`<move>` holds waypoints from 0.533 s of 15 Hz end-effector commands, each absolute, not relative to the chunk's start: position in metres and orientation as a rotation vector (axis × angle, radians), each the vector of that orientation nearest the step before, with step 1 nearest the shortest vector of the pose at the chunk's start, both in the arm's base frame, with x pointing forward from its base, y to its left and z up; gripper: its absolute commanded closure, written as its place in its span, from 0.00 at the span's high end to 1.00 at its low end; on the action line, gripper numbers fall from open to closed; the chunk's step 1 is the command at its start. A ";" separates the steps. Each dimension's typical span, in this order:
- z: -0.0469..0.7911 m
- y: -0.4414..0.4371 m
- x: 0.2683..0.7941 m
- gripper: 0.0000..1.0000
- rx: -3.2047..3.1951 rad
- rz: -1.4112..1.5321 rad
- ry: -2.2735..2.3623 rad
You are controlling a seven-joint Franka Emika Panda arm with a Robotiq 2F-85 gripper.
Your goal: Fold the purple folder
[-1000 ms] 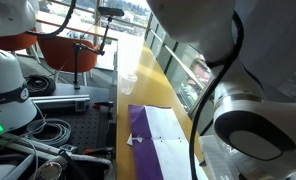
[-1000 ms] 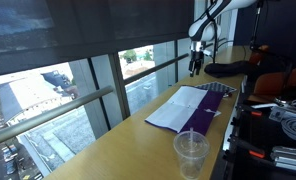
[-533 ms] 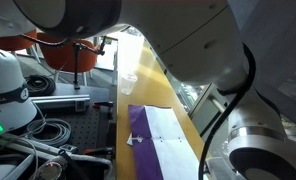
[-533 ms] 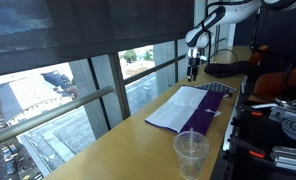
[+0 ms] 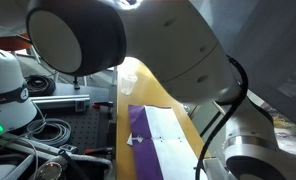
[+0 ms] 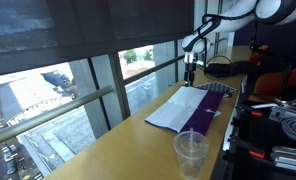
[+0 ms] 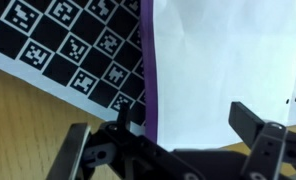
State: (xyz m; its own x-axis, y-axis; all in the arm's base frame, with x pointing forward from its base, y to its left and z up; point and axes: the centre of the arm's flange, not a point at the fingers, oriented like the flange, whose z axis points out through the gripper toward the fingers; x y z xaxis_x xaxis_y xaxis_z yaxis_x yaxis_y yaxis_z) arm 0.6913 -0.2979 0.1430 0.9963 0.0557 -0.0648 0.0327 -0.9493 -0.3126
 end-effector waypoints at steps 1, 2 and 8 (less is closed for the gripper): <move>0.144 -0.307 0.710 0.72 -2.787 0.098 -0.085; 0.144 -0.306 0.711 0.65 -2.788 0.098 -0.086; 0.155 -0.297 0.714 0.20 -2.793 0.097 -0.097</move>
